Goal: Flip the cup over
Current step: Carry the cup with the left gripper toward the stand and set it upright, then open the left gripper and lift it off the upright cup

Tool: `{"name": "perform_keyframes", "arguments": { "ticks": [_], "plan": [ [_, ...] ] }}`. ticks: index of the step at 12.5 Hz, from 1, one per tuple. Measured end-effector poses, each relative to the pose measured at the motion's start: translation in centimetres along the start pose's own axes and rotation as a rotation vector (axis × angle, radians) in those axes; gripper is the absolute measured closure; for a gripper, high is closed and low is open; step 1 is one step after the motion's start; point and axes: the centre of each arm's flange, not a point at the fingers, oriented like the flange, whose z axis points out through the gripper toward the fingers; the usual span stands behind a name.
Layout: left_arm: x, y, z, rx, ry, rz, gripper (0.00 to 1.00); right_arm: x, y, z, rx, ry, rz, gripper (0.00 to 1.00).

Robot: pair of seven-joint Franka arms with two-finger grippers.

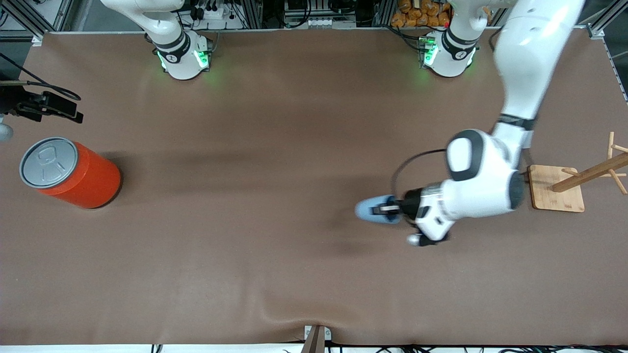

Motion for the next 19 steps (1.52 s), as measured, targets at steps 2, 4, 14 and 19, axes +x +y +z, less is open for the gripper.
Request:
{"name": "perform_keyframes", "arguments": {
  "ticks": [2, 4, 14, 19],
  "plan": [
    [0.9, -5.8, -3.6, 0.215, 0.036, 0.006, 0.94, -0.4, 0.1, -0.7, -0.002, 0.008, 0.002, 0.0],
    [0.9, -9.6, -3.4, 0.375, 0.062, -0.006, 0.94, -0.8, 0.4, -1.2, -0.002, 0.011, 0.007, 0.0],
    [-1.4, -13.8, 4.2, 0.553, 0.257, -0.13, 0.77, -0.2, 1.7, -2.0, -0.037, 0.082, 0.028, 0.0],
    [-3.3, -5.2, -5.2, 0.567, 0.342, -0.103, 0.2, -0.5, 2.3, -1.9, -0.035, 0.062, 0.039, 0.0]
  ]
}}
